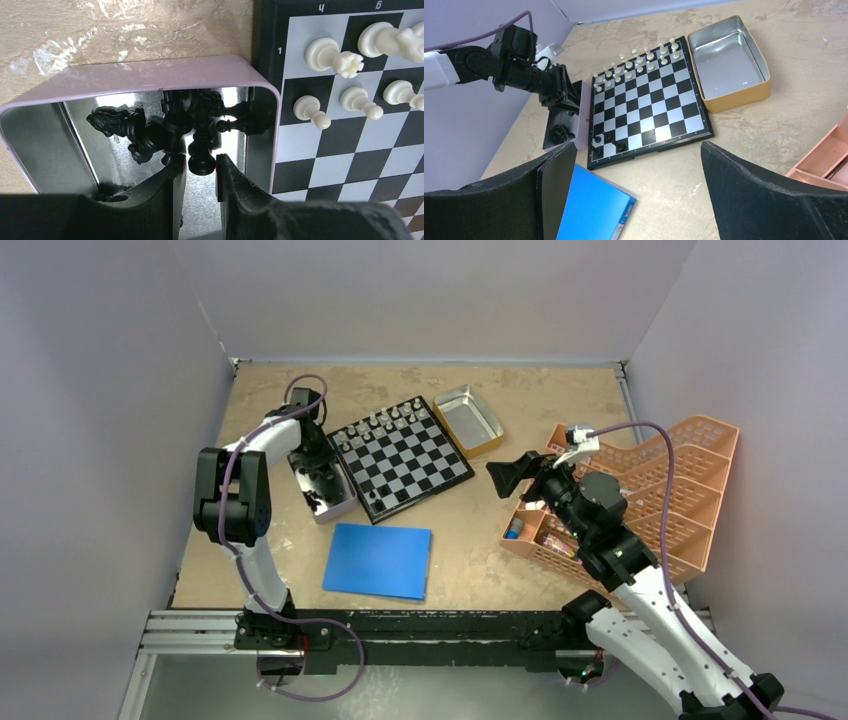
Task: Set up the chess pieces on the board
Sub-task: Pick up the chess piece from the storage box.
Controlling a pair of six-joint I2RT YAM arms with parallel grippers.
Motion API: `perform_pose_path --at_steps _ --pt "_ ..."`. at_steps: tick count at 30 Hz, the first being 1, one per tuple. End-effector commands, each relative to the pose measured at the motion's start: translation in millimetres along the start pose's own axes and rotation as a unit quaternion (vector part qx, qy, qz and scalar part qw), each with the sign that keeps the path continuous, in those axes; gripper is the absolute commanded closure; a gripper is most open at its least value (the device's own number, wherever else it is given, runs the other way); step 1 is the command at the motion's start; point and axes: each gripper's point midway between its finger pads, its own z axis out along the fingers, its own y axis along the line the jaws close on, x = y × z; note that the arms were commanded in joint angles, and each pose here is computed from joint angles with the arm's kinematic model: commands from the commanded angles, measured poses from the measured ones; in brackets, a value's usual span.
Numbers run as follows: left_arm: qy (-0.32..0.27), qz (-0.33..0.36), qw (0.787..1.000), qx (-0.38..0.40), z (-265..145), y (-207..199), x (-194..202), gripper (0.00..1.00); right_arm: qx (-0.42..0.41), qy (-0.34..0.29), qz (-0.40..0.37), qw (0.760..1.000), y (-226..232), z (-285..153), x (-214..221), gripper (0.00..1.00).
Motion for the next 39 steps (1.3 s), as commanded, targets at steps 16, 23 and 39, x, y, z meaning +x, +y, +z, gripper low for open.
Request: perform_pose_path --at_steps 16,23,39 --pt "0.001 0.004 1.000 0.006 -19.0 4.3 3.4 0.84 -0.017 -0.041 -0.001 0.999 10.9 -4.0 -24.7 0.03" --pt "-0.028 0.011 0.999 0.041 -53.3 -5.5 -7.4 0.87 -0.033 -0.033 0.009 0.999 17.7 -2.1 -22.4 0.04" --pt "-0.074 0.154 0.936 0.307 -162.8 -67.8 15.8 0.87 -0.100 -0.010 0.043 0.994 49.4 22.4 -24.4 0.06"
